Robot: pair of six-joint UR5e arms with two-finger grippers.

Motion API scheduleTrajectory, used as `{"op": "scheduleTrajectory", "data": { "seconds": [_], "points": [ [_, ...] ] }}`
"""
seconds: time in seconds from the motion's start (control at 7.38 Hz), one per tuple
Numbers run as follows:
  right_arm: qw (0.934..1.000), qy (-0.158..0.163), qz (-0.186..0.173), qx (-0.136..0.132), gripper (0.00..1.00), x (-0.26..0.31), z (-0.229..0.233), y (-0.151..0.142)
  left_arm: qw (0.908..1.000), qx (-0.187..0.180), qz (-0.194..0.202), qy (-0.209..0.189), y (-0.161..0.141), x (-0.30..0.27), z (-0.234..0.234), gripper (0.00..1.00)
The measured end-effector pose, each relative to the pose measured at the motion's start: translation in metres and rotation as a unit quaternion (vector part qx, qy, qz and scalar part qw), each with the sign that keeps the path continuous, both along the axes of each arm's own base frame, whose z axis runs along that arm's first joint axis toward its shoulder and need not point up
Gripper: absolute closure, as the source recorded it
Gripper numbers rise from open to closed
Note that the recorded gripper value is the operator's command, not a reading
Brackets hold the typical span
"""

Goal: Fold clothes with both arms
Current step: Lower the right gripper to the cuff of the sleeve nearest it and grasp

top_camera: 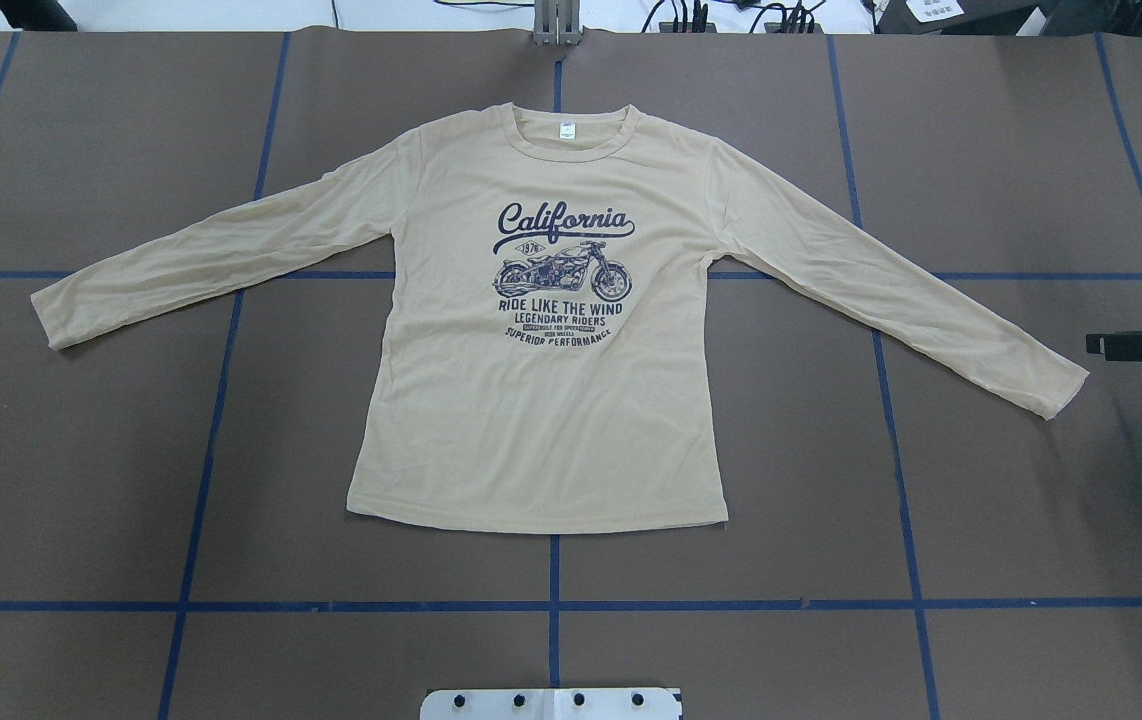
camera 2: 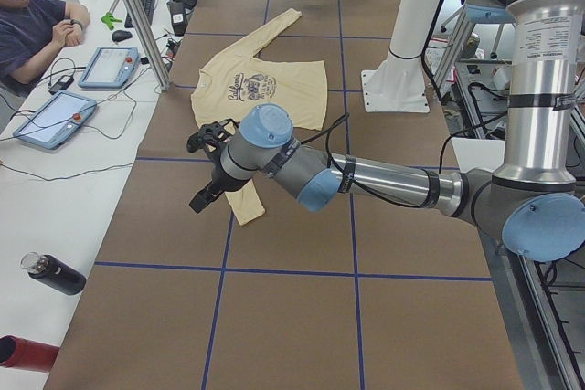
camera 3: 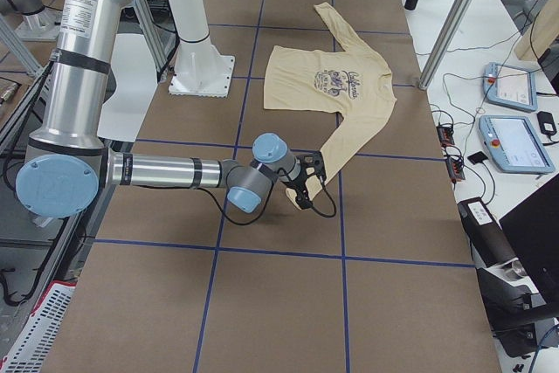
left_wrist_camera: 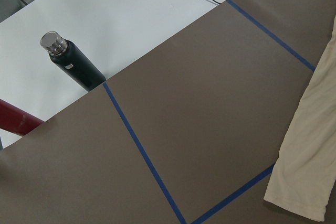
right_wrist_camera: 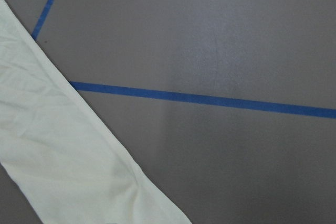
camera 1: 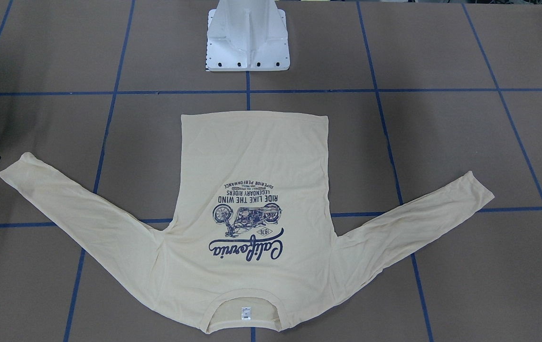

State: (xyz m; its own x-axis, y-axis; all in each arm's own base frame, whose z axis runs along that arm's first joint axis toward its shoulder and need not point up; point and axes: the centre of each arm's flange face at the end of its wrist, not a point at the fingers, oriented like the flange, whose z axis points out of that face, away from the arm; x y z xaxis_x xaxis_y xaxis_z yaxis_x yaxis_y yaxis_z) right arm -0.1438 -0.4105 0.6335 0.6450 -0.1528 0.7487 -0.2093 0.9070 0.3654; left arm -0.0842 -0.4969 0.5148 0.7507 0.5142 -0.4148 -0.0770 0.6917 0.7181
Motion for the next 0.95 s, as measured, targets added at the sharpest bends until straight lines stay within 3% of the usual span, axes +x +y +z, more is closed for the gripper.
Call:
{"op": "scheduleTrajectory", "data": {
  "seconds": [0.95],
  "points": [
    [0.9994, 0.028, -0.022, 0.003, 0.35, -0.042, 0.028, 0.008, 1.0000, -0.003, 0.001, -0.001, 0.005, 0.000, 0.005, 0.00]
  ]
}}
